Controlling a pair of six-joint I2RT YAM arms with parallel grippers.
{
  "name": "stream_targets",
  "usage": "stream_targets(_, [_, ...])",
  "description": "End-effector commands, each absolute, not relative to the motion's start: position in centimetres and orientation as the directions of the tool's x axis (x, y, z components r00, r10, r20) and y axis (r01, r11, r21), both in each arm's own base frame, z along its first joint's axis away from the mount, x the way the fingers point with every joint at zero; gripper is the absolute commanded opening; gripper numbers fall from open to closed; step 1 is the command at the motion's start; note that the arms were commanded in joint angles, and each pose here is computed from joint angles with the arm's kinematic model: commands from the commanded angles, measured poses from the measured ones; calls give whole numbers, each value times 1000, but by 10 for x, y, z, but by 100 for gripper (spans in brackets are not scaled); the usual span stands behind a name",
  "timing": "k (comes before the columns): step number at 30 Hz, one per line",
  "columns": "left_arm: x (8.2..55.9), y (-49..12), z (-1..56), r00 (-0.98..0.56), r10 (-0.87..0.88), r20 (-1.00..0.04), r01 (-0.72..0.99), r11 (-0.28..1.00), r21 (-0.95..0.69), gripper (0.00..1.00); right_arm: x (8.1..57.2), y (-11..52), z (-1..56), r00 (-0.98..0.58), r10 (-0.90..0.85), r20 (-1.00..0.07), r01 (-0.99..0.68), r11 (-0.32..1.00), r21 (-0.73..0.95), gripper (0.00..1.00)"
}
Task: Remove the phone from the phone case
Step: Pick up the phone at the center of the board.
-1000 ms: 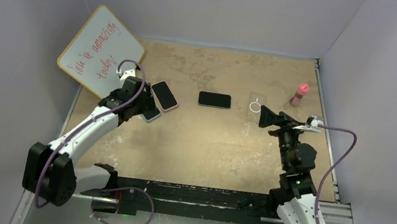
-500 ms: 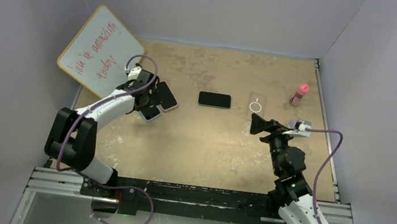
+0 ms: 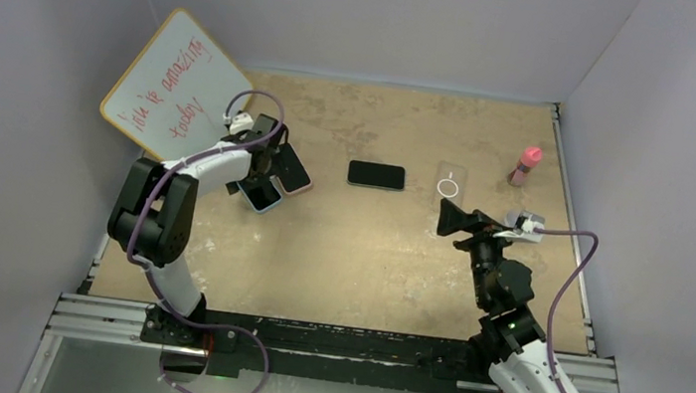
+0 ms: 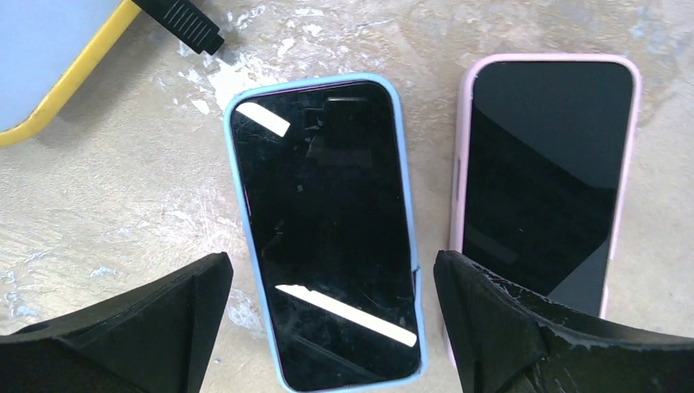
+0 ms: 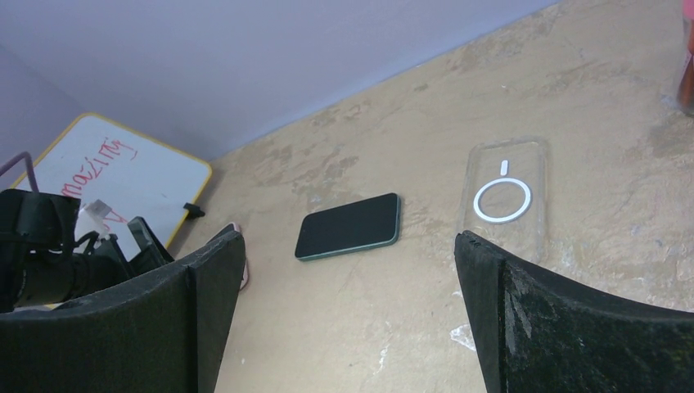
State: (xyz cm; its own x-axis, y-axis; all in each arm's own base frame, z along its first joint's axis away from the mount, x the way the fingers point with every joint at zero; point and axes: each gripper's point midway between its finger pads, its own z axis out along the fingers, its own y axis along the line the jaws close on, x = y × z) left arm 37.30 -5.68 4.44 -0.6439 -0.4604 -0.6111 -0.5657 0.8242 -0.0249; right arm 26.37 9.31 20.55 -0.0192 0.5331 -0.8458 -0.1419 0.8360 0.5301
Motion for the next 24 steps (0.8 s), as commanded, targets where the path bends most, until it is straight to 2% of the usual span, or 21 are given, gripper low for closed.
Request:
stream_targets(1, [387,-52,46,-584,-521,-622,-620,781,-71,100,266,89,215,31,541,-840,-137,835,533,99])
stream_targets(17, [366,-43,-3,-622,-569,-538,-654,755,-43,100,266,90,213,30,538,-842,-142,837,529,99])
stream_targets(19, [365,-46,-7,-626,-575,-526,-650,758,-55,98,266,90,213,29,536,-844,-143,838,527,99])
stream_targets(24, [358,-53,-5,-615,-601,-511,-638,760,-125,82,267,94,211,16,529,-849,-152,840,521,99])
